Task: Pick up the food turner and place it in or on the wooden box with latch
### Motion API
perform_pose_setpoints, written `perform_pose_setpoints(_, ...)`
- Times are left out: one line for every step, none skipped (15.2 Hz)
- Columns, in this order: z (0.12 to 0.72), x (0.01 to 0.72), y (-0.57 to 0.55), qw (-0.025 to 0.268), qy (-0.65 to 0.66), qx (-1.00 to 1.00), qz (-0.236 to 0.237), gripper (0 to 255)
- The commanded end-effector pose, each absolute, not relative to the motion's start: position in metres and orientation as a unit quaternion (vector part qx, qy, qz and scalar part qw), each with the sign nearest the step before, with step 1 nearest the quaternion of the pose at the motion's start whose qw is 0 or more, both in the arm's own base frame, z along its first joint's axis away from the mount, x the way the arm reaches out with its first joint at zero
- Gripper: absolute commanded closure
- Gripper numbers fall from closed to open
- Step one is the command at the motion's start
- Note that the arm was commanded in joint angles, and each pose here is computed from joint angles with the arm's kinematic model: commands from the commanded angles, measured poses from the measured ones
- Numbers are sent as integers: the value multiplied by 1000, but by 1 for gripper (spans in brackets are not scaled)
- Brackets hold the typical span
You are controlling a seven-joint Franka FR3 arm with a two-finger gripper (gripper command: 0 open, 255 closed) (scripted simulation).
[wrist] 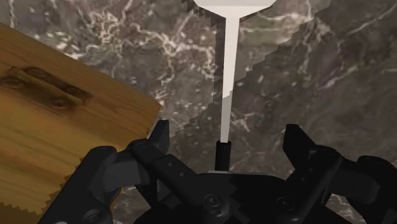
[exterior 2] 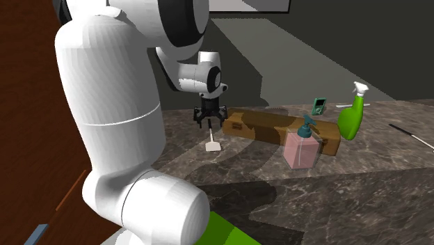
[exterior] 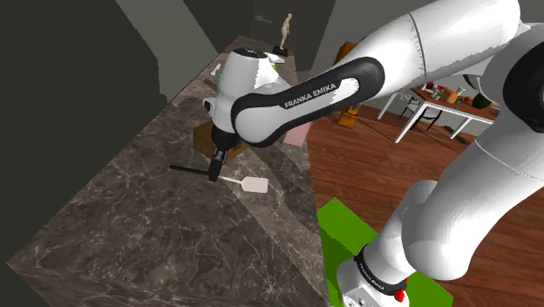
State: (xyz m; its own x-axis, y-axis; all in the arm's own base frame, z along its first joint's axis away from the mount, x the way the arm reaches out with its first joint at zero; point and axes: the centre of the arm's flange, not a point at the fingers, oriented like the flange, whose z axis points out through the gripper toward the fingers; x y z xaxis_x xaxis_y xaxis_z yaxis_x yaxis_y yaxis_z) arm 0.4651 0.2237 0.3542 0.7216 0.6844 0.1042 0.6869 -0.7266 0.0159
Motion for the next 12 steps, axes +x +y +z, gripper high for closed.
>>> perform_pose_setpoints(339,463,219,12,-366,-930,-31,0)
perform_pose_setpoints(336,460,222,12,-366,-930,-31,255)
perform_pose_setpoints(336,462,219,12,-366,-930,-31,255)
perform_pose_setpoints(332,462,223,12,-366,-930,-31,255)
perform_pose_setpoints(329,463,225,12,-366,-930,-31,255)
perform_pose_setpoints(330,464,223,12,-366,-930,-31,255)
perform_pose_setpoints(330,465,225,12,-366,-930,-31,255)
perform_pose_setpoints(333,463,228,12,-366,-930,-31,255)
perform_pose_setpoints(329,463,228,11,-366,-930,-31,255)
perform_pose_setpoints(329,462,228,11,-366,-930,-31,255)
perform_pose_setpoints(338,463,219,12,-366,-930,-31,255)
perform_pose_setpoints(344,463,219,12,-366,-930,-31,255)
